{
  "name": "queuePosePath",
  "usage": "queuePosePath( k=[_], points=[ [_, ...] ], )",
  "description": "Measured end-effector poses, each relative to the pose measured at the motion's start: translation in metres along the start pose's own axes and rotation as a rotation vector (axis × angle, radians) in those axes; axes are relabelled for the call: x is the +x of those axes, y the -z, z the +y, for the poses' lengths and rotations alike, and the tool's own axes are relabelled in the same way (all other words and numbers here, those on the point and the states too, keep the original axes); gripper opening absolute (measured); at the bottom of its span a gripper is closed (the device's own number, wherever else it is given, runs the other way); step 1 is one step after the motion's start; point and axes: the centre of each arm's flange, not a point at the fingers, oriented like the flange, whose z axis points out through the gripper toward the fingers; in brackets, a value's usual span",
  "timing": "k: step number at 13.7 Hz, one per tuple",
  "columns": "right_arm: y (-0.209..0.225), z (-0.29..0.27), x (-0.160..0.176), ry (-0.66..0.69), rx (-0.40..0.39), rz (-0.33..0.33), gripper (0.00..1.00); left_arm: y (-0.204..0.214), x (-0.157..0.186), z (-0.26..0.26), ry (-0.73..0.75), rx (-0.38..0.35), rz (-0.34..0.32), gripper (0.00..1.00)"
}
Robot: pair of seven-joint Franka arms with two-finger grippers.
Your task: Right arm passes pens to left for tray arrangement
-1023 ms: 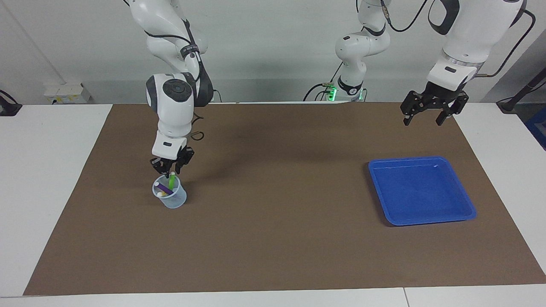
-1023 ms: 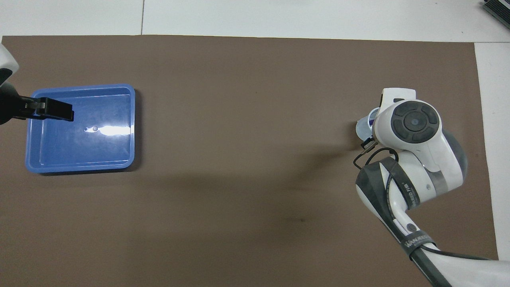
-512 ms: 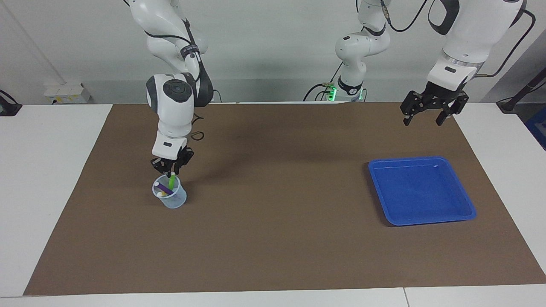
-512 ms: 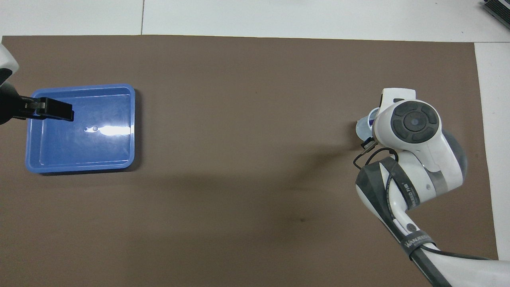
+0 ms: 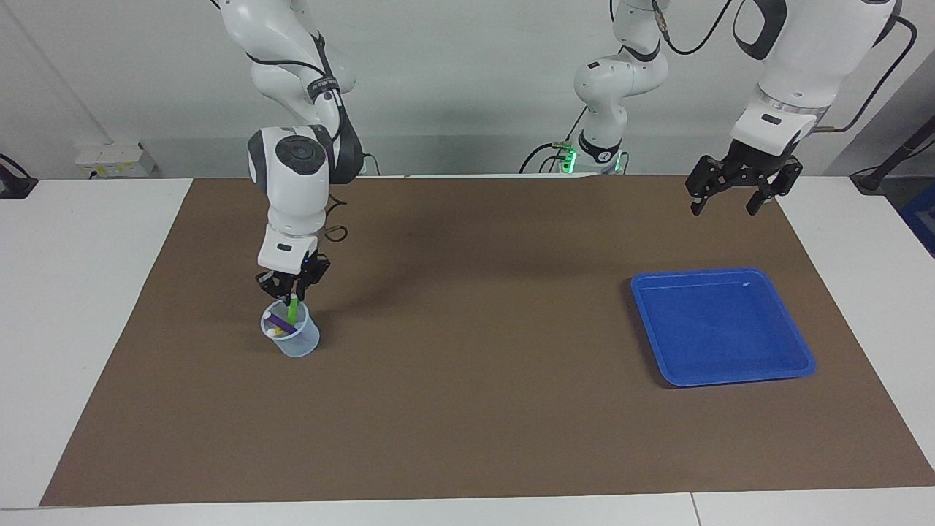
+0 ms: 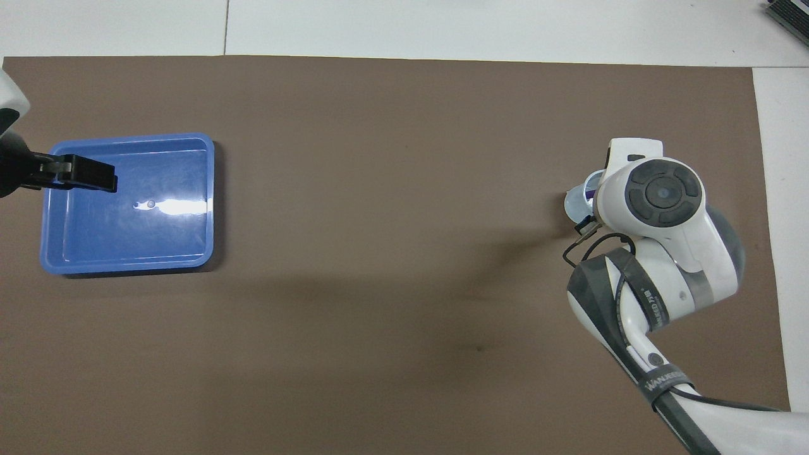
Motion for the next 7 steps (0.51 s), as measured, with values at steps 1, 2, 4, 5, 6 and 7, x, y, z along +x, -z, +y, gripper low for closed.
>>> queuePosePath(
  k=[1, 2, 4, 5, 6, 7],
  points=[
    [0.0000, 0.0000, 0.0000, 0.000, 0.000, 0.000, 0.26, 0.0000, 0.0000, 0.0000, 0.000, 0.000, 0.000, 1.00],
    [-0.0001, -0.0001, 0.0000, 0.000, 0.000, 0.000, 0.26, 0.0000, 0.0000, 0.0000, 0.000, 0.000, 0.000, 1.00],
    [-0.0002, -0.0001, -0.0001, 0.000, 0.000, 0.000, 0.26, 0.0000, 0.0000, 0.0000, 0.000, 0.000, 0.000, 1.00],
    [-0.0003, -0.0002, -0.0001, 0.000, 0.000, -0.001, 0.27, 0.0000, 0.0000, -0.0001, 0.000, 0.000, 0.000, 1.00],
    [-0.0004, -0.0003, -0.0002, 0.000, 0.000, -0.001, 0.29, 0.0000, 0.0000, -0.0001, 0.000, 0.000, 0.000, 1.00],
    [-0.0006, -0.0003, -0.0002, 0.000, 0.001, -0.001, 0.31, 0.0000, 0.0000, -0.0001, 0.000, 0.000, 0.000, 1.00]
  ],
)
